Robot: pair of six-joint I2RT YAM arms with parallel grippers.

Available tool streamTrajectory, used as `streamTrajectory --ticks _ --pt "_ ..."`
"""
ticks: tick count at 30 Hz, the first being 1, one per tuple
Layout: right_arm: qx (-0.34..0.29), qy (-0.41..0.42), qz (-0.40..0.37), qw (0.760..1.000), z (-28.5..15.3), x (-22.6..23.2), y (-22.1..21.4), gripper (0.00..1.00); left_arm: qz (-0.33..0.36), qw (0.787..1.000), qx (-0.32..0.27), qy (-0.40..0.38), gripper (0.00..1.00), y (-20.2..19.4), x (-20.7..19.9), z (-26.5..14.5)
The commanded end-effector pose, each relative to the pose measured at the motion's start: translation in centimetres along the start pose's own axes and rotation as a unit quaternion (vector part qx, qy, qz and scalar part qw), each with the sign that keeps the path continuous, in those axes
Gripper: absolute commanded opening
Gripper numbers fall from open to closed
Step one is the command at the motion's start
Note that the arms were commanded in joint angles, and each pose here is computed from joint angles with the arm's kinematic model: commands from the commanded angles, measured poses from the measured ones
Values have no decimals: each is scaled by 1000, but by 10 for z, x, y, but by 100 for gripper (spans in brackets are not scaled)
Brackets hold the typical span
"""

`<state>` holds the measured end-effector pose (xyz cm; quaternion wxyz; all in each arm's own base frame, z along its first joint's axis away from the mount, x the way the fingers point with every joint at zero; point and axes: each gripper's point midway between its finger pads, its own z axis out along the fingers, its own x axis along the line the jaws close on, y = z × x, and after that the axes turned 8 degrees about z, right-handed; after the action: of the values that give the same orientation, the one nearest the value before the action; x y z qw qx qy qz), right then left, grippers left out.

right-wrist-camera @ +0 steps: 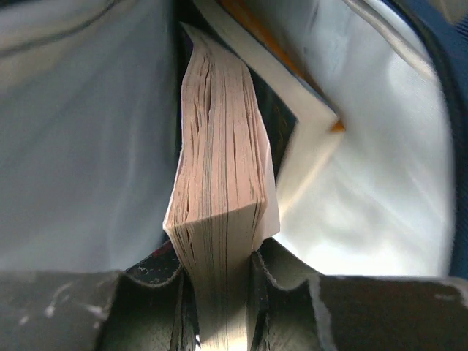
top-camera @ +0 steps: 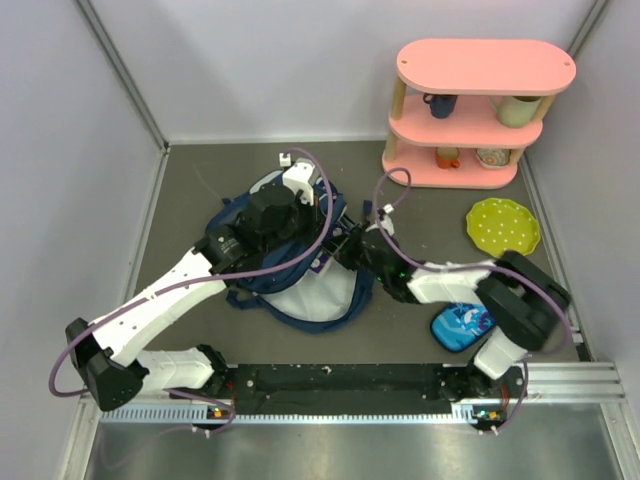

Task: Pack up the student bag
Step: Place the book in the student bag.

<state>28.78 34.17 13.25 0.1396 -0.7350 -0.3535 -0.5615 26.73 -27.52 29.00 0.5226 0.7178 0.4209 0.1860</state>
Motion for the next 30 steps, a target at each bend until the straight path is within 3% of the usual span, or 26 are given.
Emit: streamTrajectory --ticks 1,3,5,6,8,9,16,17,23,30 --pt "-49 48 80 994 48 32 10 8 -26 992 -123 -28 0 65 -14 -21" --pt "-36 46 83 995 55 26 4 16 -27 992 -123 -26 0 64 -13 -21" --pt "-26 31 72 997 52 15 -1 32 -27 992 -119 -26 0 61 -13 -22" --pt "-28 25 59 998 48 10 0 47 -25 993 -117 -24 0 59 -11 -21" --pt "-33 3 36 999 32 1 4 54 -23 993 -116 -16 0 56 -8 -21" --pt "-43 0 28 999 27 -2 9 62 -21 993 -116 -14 0 55 -7 -21" --pt "-1 -23 -28 999 4 -10 -1 71 -18 993 -110 -22 0 55 -10 -16" --pt "2 -27 -28 999 -1 -14 -2 71 -17 994 -109 -22 0 54 -10 -15" --pt "15 -24 -27 999 -8 -13 -6 45 -19 994 -110 -15 0 51 -6 -17" --pt "38 -13 -8 999 18 0 -17 8 -19 993 -112 -19 0 53 -7 -19"
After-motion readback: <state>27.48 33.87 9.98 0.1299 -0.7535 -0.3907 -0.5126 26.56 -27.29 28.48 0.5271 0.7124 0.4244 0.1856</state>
